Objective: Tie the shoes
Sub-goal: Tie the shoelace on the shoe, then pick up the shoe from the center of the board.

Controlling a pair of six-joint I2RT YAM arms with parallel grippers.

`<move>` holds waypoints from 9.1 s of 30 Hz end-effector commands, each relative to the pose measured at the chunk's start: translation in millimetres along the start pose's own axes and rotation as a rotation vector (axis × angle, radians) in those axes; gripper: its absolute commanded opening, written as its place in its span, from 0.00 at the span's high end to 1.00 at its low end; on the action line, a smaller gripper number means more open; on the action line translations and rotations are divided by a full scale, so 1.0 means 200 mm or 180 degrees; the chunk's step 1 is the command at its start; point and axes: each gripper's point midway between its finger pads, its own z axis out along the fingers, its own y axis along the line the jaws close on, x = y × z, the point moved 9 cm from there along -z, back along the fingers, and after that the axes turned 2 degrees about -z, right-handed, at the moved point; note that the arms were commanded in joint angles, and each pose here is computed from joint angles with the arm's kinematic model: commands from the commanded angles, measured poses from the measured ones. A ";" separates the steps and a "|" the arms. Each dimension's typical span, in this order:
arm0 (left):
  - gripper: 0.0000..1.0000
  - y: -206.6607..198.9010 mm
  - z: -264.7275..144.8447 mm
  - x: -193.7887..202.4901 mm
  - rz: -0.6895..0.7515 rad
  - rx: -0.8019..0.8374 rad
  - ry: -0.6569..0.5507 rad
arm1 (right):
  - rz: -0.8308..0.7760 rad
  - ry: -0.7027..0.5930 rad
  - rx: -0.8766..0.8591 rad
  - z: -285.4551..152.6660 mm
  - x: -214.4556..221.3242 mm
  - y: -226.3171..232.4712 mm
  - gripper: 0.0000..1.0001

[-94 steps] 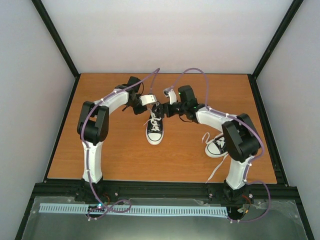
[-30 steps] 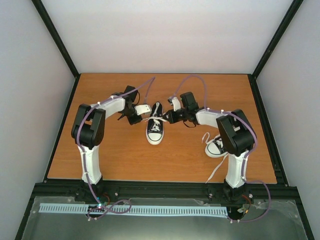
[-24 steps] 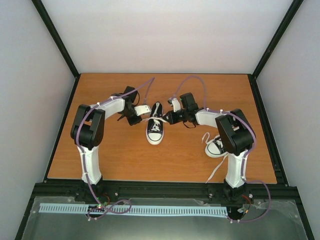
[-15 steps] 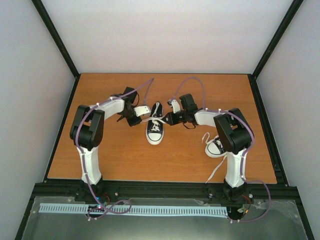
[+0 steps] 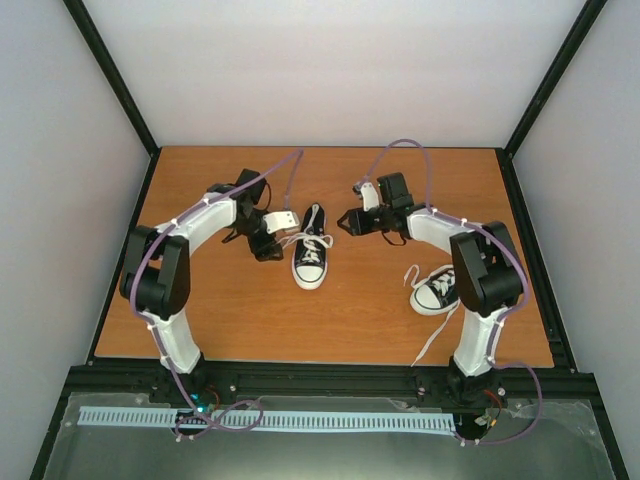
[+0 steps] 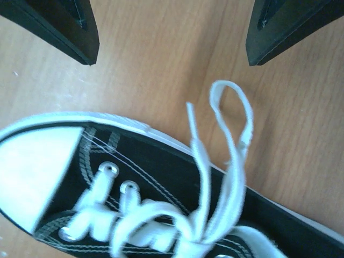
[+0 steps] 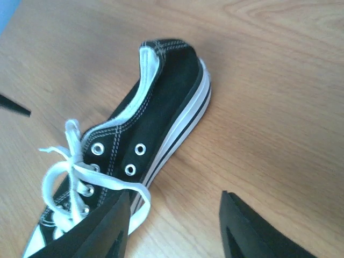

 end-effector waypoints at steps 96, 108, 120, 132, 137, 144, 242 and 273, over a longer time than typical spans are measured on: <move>0.99 -0.03 0.18 0.14 0.0111 0.0079 0.0204 | -0.0477 0.1011 -0.0542 -0.04 0.42 0.36 0.97; 0.99 -0.05 0.13 0.09 0.0103 0.0222 -0.0034 | -0.0411 0.0492 -0.0843 -0.09 0.20 0.38 0.52; 0.39 -0.10 -0.08 0.01 0.0480 0.0028 -0.0305 | 0.0209 0.0074 -0.0647 0.11 -0.05 0.23 0.40; 0.44 -0.08 -0.06 -0.35 0.0463 -0.0367 -0.0810 | 0.0371 0.0162 -0.0723 0.22 -0.01 0.18 0.56; 0.46 -0.09 0.00 -0.40 0.0615 -0.0438 -0.0799 | 0.0376 0.0195 -0.0752 0.23 0.00 0.18 0.71; 0.45 -0.08 0.08 -0.41 0.0689 -0.0486 -0.0695 | 0.0346 0.0158 -0.0750 0.23 -0.02 0.18 0.96; 0.01 0.08 -0.52 0.09 -0.0730 -0.0922 -0.0854 | 0.0132 -0.0030 0.0492 -0.23 -0.11 -0.01 0.51; 0.00 0.04 -1.02 0.30 -0.3023 -0.1570 -0.2572 | 0.2273 -0.0836 0.3337 -1.07 0.57 -0.54 0.05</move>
